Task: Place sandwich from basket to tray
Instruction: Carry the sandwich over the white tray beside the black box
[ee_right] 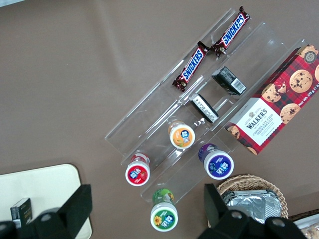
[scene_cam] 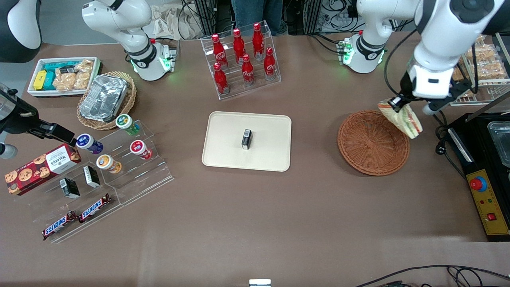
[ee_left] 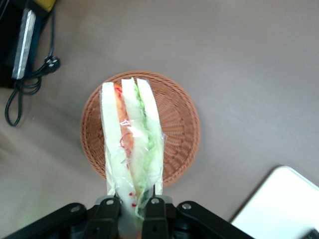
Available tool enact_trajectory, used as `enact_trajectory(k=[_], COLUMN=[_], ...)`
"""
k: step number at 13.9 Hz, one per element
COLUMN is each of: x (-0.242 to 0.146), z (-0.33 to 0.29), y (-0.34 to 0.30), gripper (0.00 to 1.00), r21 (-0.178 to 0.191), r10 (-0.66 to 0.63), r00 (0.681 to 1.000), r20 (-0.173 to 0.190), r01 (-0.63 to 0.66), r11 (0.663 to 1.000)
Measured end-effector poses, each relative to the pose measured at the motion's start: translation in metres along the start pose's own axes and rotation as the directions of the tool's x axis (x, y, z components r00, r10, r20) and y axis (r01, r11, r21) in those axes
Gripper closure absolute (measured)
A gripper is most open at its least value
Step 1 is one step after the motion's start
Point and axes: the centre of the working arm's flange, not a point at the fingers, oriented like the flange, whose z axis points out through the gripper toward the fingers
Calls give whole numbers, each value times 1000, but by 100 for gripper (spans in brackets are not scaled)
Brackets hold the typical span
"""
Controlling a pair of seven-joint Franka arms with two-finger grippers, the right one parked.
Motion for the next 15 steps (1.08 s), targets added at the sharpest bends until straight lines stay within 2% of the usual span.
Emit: enact_trajectory(k=[2,6,12,14,15], x=[-29,-89,-135,-152,-160], z=[-4,-1,60,94,111], y=[31,91,160,178,185], gripper=[84,84,84,84,84], r21=[2,-40,-158,-184,-184], r10=[87,227,346,401,431], r00=[996,973,937,916,902], r20=[-13,-34,-39,-29,-22], r01=[-87,-228,-348,-399,-427], r11=[996,973,924,898,885])
